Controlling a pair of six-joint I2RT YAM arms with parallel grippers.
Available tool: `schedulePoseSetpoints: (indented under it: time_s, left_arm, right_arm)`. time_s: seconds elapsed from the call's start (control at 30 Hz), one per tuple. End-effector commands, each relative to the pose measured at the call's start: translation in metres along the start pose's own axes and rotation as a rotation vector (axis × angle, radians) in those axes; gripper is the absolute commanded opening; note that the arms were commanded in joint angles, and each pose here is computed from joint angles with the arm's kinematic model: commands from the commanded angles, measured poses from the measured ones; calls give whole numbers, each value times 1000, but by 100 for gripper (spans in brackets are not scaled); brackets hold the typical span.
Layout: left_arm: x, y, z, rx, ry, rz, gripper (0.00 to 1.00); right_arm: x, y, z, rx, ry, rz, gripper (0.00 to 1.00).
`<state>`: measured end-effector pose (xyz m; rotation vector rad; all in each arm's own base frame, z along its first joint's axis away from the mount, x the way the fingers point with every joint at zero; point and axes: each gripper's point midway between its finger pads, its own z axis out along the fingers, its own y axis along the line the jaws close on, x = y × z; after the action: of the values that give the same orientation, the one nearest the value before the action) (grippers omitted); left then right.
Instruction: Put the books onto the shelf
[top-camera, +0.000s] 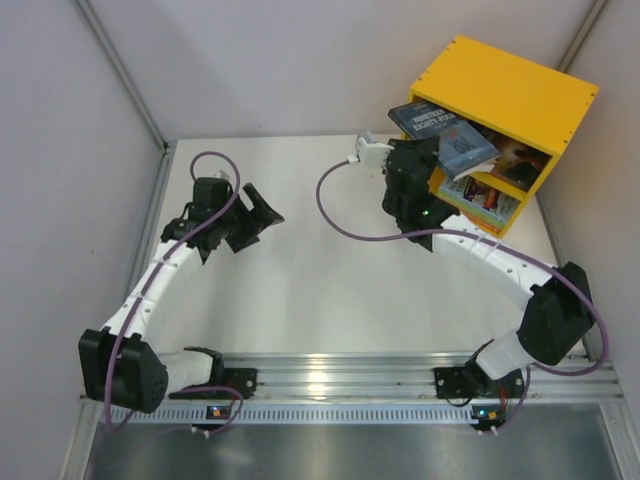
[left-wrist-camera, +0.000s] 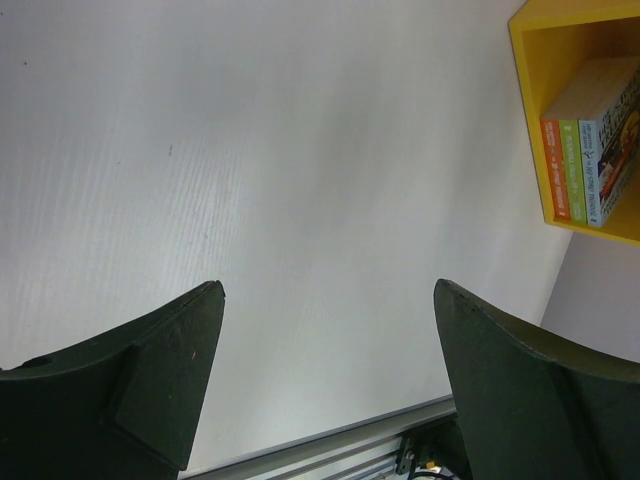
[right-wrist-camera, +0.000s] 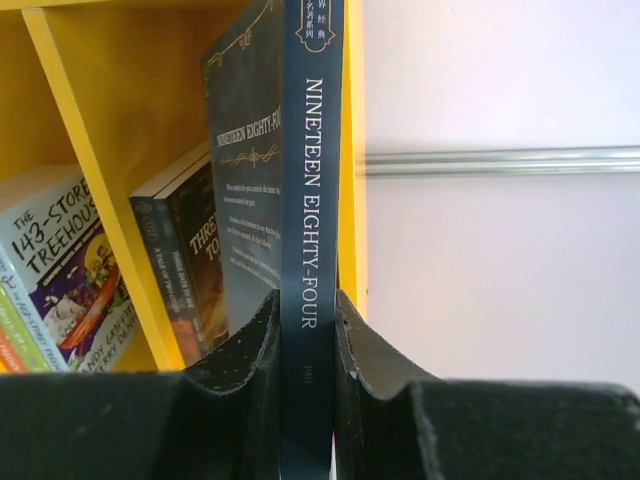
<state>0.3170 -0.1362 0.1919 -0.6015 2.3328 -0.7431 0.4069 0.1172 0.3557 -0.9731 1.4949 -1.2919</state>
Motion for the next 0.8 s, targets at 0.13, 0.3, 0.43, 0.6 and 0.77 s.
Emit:
schedulePoseSetpoints:
  time_s: [0.13, 0.3, 0.43, 0.6, 0.77]
  left_arm:
    - [-11, 0, 1, 34, -15, 26, 90]
    - [-16, 8, 4, 19, -26, 16, 90]
    - [-15, 10, 7, 29, 0, 1, 90]
    - [-17, 7, 6, 42, -5, 6, 90]
    - [-15, 9, 7, 41, 4, 5, 90]
  right_arm:
    - [15, -55, 18, 133, -25, 85, 0]
    - [27, -45, 28, 91, -36, 68, 0]
    - [41, -39, 36, 82, -23, 52, 0]
    - [66, -22, 49, 70, 21, 6, 0]
    - [80, -10, 55, 96, 56, -42, 0]
